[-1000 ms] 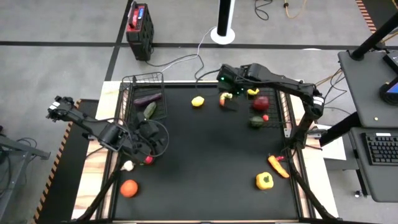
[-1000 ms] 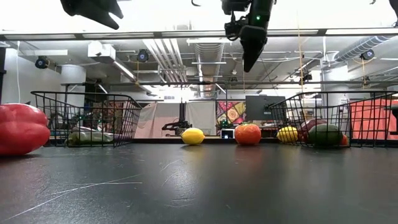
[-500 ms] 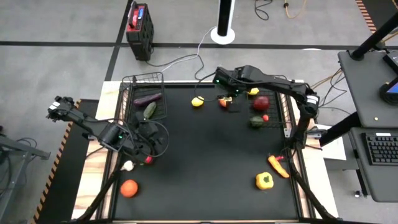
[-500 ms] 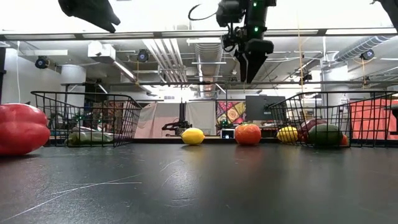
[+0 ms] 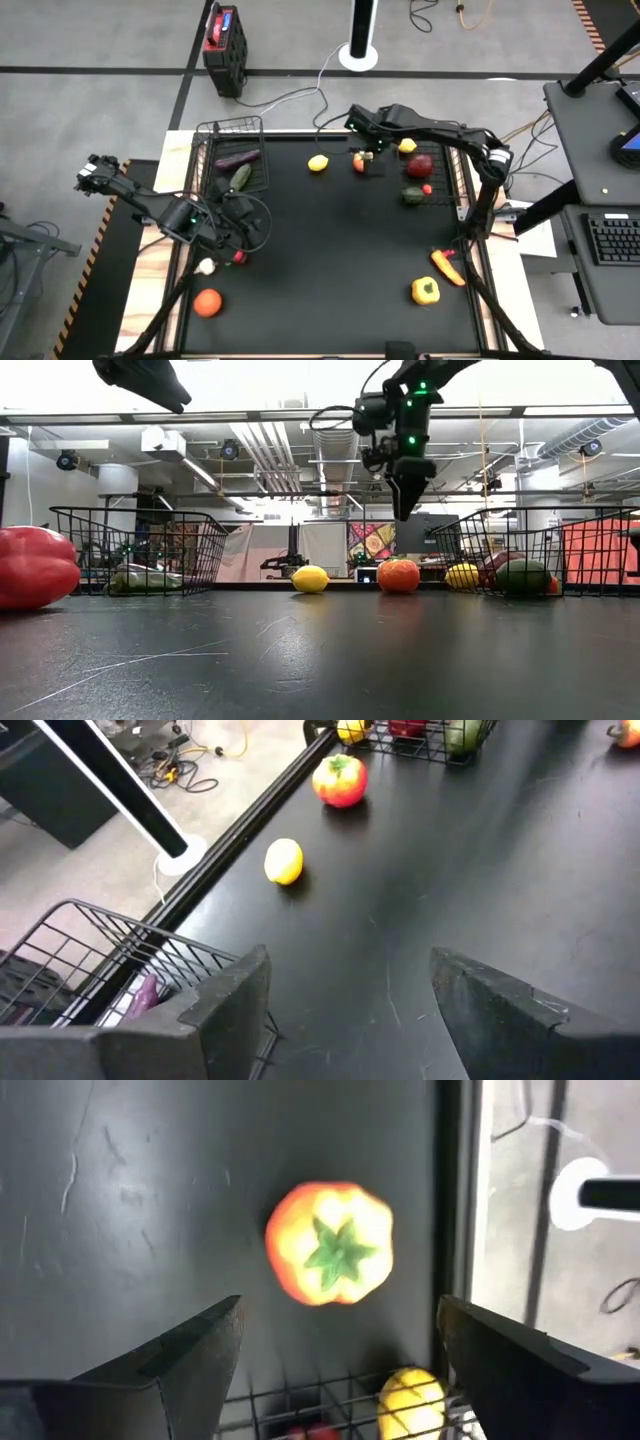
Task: Sort produce into baskets
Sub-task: Put the red tomato into the right wire basket
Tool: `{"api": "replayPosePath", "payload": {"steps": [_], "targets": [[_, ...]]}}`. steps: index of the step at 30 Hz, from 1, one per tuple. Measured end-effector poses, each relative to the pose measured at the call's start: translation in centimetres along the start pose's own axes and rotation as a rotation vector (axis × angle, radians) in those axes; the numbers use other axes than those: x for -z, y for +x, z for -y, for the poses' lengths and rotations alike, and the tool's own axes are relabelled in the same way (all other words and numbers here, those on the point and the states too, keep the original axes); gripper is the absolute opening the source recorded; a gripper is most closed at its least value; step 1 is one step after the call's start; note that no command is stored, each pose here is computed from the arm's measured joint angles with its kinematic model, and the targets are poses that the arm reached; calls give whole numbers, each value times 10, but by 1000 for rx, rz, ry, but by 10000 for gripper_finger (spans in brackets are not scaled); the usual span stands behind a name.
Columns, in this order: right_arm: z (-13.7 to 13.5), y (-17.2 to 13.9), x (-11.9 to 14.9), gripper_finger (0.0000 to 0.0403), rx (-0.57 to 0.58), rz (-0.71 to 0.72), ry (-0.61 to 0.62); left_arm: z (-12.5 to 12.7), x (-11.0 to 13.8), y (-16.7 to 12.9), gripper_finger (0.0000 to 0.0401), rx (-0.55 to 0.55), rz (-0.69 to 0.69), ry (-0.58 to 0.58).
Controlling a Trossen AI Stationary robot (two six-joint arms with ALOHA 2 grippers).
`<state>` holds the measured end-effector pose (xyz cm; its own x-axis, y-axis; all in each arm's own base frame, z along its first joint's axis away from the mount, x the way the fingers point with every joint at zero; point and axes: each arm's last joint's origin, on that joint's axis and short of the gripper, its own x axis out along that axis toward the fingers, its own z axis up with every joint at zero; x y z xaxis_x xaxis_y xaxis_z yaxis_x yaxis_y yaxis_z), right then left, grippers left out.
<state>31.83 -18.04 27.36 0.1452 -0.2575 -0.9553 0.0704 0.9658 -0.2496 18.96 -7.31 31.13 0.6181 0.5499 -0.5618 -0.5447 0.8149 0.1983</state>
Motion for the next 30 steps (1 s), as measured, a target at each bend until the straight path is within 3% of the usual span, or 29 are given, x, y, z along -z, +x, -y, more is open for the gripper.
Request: {"api": "replayPosePath", "payload": {"steps": [13,24,30], "targets": [[0,27,3,325,-9,47,37,-1,-1,0,256,-21,20,3],[10,68,4,325,-71,-21,122,0,0,0,256,-21,18,5],[11,71,2,325,-54,-19,135,1,0,1,256,-23,16,8]]}}
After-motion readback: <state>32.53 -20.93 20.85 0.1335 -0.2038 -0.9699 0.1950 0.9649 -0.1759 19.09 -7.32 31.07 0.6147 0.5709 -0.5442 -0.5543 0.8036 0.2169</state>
